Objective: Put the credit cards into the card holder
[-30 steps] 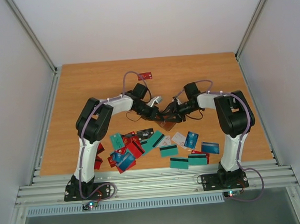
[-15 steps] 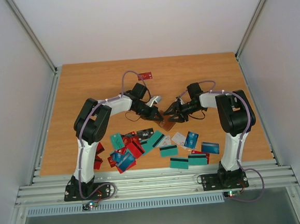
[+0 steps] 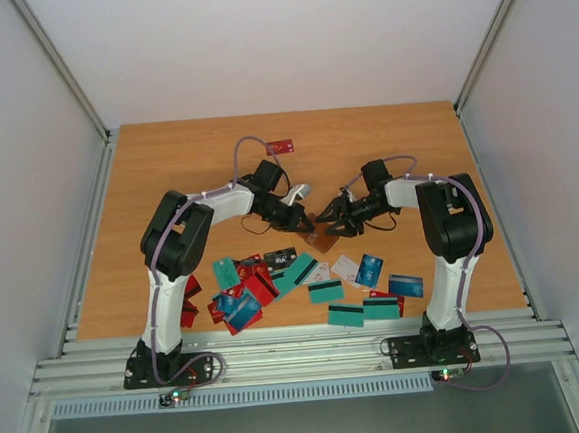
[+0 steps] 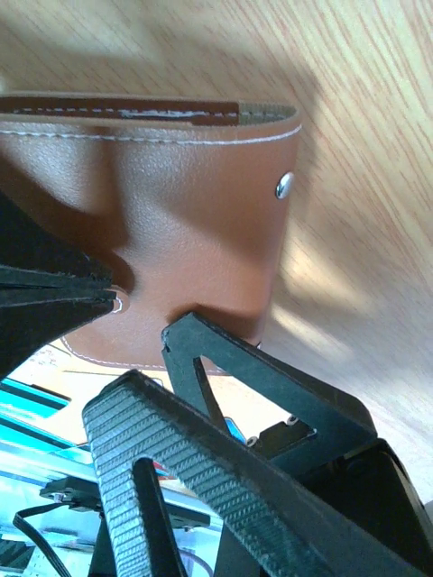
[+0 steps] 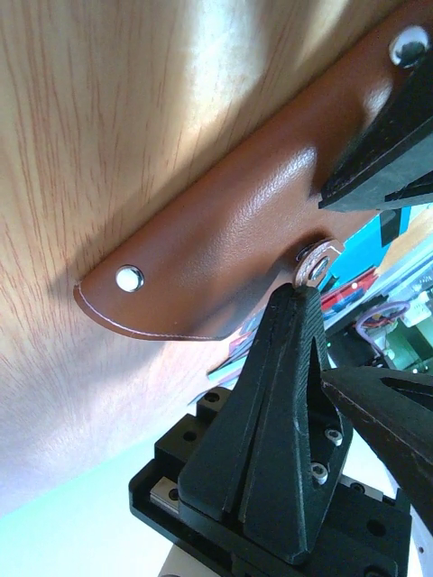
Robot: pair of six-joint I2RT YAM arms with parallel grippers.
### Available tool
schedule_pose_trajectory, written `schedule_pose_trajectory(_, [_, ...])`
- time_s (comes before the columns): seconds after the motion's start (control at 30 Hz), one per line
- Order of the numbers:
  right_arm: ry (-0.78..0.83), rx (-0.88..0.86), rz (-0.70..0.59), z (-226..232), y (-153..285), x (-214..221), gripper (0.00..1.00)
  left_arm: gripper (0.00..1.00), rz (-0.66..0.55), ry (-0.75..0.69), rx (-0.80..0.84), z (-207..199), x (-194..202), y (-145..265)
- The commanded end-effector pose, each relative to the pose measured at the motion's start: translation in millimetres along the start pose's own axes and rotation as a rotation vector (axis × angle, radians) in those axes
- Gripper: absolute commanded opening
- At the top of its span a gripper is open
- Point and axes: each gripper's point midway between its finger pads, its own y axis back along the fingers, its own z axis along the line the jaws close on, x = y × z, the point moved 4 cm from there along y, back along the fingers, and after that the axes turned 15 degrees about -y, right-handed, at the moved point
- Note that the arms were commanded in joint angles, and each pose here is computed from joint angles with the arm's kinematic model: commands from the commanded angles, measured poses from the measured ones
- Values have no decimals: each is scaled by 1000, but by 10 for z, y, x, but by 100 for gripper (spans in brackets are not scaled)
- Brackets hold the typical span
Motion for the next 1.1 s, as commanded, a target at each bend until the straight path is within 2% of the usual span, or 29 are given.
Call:
schedule_pose_trajectory(0.0, [-51, 64, -20, -205, -23, -42, 49, 0, -40, -1, -38, 144, -99, -37])
schedule_pose_trajectory(0.47, [86, -92, 26, 240, 93, 76, 48, 0, -26, 29, -42, 238, -45, -119])
schedule_pose_trajectory(0.93, [129, -126, 67, 372, 44, 163, 34, 0, -23, 33, -38, 229, -86, -137])
schedule_pose_trajectory(1.07, [124, -107, 85, 341, -61, 163, 26, 0, -22, 30, -37, 226, -97, -148])
